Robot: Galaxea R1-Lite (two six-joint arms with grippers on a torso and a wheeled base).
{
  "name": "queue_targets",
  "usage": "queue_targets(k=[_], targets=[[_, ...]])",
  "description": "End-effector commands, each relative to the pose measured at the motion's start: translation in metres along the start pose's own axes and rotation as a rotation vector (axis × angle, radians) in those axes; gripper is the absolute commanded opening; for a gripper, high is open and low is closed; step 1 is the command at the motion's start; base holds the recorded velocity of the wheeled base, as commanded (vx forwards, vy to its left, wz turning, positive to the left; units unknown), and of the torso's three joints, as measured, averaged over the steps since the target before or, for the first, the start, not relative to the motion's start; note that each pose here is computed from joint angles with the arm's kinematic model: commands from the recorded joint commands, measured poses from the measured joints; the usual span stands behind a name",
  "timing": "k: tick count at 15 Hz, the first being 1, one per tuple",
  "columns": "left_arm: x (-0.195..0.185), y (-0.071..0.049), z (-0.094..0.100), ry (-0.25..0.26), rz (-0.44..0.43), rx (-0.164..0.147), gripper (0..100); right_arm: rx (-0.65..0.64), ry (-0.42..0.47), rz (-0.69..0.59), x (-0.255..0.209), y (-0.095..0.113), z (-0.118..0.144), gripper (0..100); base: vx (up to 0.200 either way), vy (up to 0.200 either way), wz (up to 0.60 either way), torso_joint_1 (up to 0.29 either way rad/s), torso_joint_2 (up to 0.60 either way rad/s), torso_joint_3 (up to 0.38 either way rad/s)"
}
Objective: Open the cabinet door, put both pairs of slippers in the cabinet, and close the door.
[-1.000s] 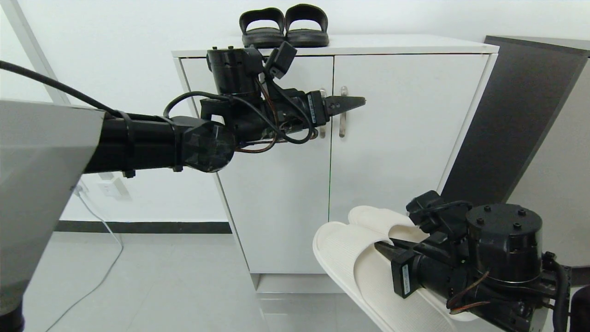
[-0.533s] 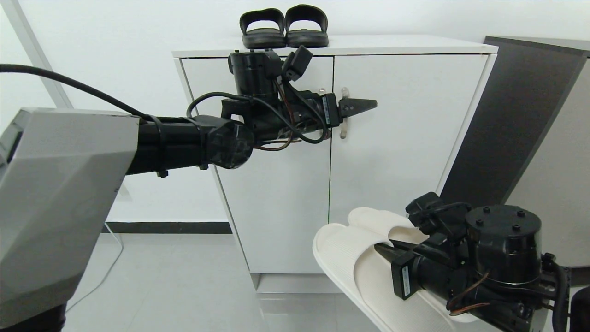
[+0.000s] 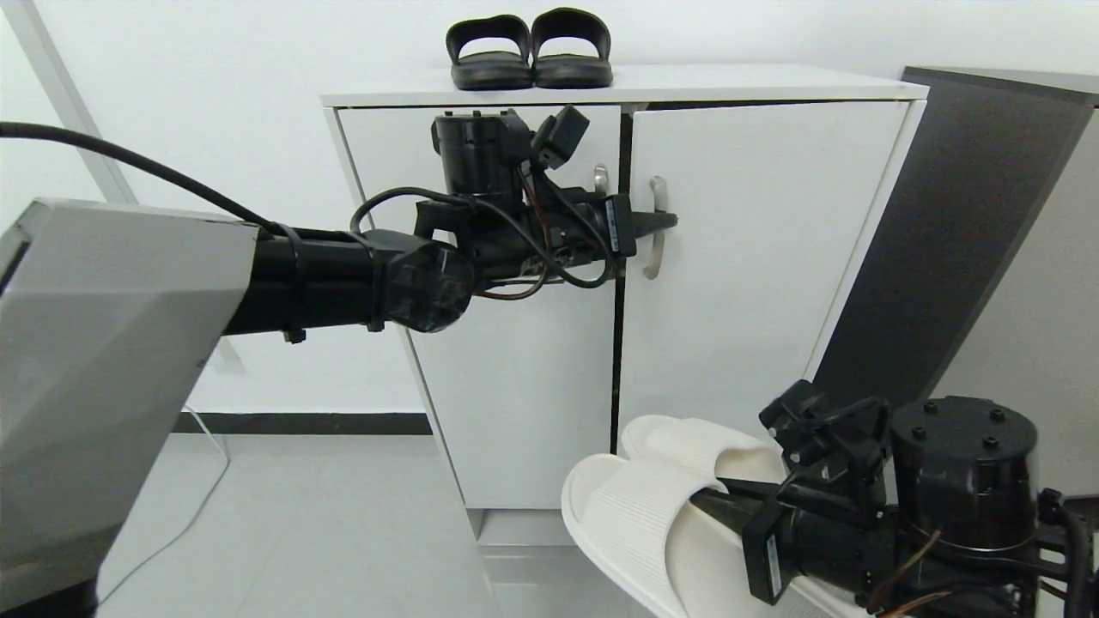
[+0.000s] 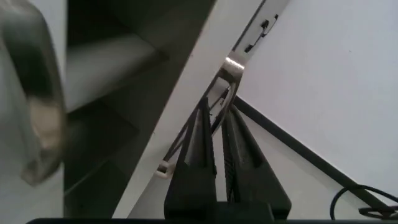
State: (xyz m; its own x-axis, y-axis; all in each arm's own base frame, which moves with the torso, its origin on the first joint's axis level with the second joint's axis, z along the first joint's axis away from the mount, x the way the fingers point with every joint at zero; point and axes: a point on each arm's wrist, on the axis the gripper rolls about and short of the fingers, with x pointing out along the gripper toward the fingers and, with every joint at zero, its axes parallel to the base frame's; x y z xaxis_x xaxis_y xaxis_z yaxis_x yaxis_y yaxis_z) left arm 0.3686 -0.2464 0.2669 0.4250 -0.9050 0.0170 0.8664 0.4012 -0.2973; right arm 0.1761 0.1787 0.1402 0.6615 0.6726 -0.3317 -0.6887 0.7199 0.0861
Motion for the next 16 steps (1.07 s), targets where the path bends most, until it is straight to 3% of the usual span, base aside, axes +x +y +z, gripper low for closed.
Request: queue_targets(k=[1,6,7,8,12,16], targets=[[-0.023,-0.033,0.0,-0.012,-0.04,0.017,0,-0.014,-0.015,0.016,-0.01,0.001,0.001,0,0.0,0.0,0.0,0.0,0.0,0.0],[-0.071,-0.066,-0.013,-0.04,-0.037,0.026,0,-0.029,-0.001,0.048,-0.012,0.003,-0.003,0,0.0,0.0,0.0,0.0,0.0,0.0],[-0.078,-0.064,-0.013,-0.043,-0.022,0.023,0,-0.031,-0.001,0.048,-0.012,0.004,-0.003,0,0.0,0.0,0.0,0.0,0.0,0.0],[-0.081,-0.054,-0.01,-0.054,0.005,0.026,0,-0.032,-0.001,0.051,-0.011,0.004,-0.003,0,0.0,0.0,0.0,0.0,0.0,0.0],[-0.043,-0.023,-0.009,-0.077,0.007,-0.005,0,-0.041,0.009,0.076,-0.013,0.011,-0.006,0,0.0,0.0,0.0,0.0,0.0,0.0],[-0.013,-0.008,-0.011,-0.094,-0.008,-0.012,0,-0.055,0.032,0.113,-0.013,0.021,-0.011,0,0.0,0.0,0.0,0.0,0.0,0.0]])
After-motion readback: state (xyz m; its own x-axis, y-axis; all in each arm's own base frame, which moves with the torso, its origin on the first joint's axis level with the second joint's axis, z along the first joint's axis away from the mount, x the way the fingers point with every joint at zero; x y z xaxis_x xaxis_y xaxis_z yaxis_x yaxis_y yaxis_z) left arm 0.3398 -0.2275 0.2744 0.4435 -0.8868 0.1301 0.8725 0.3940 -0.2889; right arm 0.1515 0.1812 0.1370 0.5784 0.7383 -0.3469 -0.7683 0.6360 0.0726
